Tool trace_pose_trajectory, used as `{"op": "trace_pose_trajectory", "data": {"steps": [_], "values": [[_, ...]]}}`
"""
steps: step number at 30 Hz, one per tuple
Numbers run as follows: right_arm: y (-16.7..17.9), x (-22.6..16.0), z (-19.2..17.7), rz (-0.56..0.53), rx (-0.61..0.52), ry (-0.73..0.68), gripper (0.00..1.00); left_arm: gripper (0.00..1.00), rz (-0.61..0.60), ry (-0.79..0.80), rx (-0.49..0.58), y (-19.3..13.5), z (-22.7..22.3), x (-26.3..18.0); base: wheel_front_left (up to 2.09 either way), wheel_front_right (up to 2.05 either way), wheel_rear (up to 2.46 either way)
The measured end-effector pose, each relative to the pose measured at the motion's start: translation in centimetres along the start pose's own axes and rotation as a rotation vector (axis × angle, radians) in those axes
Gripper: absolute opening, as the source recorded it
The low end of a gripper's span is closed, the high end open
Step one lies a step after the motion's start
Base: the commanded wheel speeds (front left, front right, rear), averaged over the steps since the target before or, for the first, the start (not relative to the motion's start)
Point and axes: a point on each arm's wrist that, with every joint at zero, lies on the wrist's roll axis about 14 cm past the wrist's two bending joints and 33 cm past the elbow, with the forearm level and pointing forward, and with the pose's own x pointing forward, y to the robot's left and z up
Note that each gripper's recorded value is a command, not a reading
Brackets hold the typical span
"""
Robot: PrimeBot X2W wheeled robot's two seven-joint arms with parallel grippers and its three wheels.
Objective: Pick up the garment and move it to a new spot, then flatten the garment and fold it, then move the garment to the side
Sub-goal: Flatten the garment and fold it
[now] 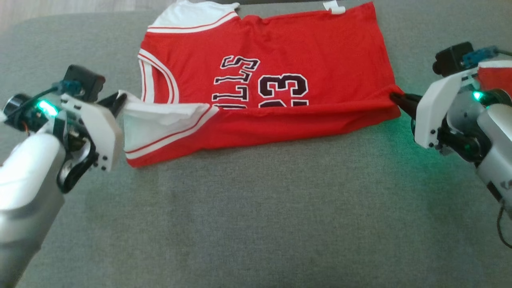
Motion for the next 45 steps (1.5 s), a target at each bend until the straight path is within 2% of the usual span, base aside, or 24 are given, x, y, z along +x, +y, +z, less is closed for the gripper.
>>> {"op": "trace_pose_trajectory", "data": {"steps": [8, 9, 10, 11, 12, 16, 22, 29, 32, 36, 39, 45], "values": [[-0.4, 1.3, 0.4, -0.006, 0.013, -0.002, 0.00, 0.00, 0.005, 0.000, 0.032, 0.2, 1.2, 2.7, 0.00, 0.00, 0.00], [-0.6, 1.4, 0.7, -0.010, 0.012, -0.017, 0.22, 0.00, 0.011, -0.012, 0.035, 0.5, 1.5, 2.9, 0.00, 0.00, 0.00], [-0.7, 1.6, 0.9, -0.016, 0.013, -0.026, 1.00, 0.46, 0.017, -0.028, 0.037, 0.6, 2.0, 3.2, 0.00, 0.00, 0.00], [-0.8, 1.7, 1.2, -0.019, 0.015, -0.037, 1.00, 0.83, 0.023, -0.052, 0.035, 0.8, 2.5, 3.4, 0.00, 0.00, 0.00], [-0.8, 1.8, 1.6, -0.020, 0.020, -0.054, 1.00, 1.00, 0.028, -0.074, 0.028, 0.9, 3.0, 3.5, 0.00, 0.00, 0.00], [-0.5, 1.8, 3.0, -0.015, 0.043, -0.133, 1.00, 1.00, 0.043, -0.138, -0.040, 1.1, 4.5, 3.8, 0.00, 0.00, 0.00], [-0.6, 0.2, 7.1, -0.027, 0.049, -0.342, 1.00, 1.00, 0.132, -0.312, -0.091, 3.2, 8.3, 2.2, 0.00, 0.00, 0.00], [0.3, -4.3, 14.0, -0.033, 0.074, -0.762, 1.00, 1.00, 0.208, -0.718, -0.263, 3.7, 15.1, -2.9, 0.00, 0.00, 0.00], [0.9, -6.2, 15.4, -0.035, 0.111, -0.871, 1.00, 1.00, 0.254, -0.848, -0.361, 4.0, 15.7, -5.4, 0.00, 0.00, 0.00], [0.4, -9.1, 15.7, -0.063, 0.220, -0.998, 1.00, 1.00, 0.279, -0.886, -0.451, 2.9, 13.6, -7.1, 0.00, 0.00, 0.00], [0.0, -11.0, 14.3, -0.124, 0.218, -1.070, 1.00, 1.00, 0.286, -0.919, -0.501, 1.9, 12.1, -8.6, 0.00, 0.00, 0.00], [3.2, -10.0, 6.4, -0.184, 0.279, -1.020, 1.00, 1.00, 0.346, -0.911, -0.562, 0.6, 7.9, -10.2, 0.00, 0.00, 0.00]]}}
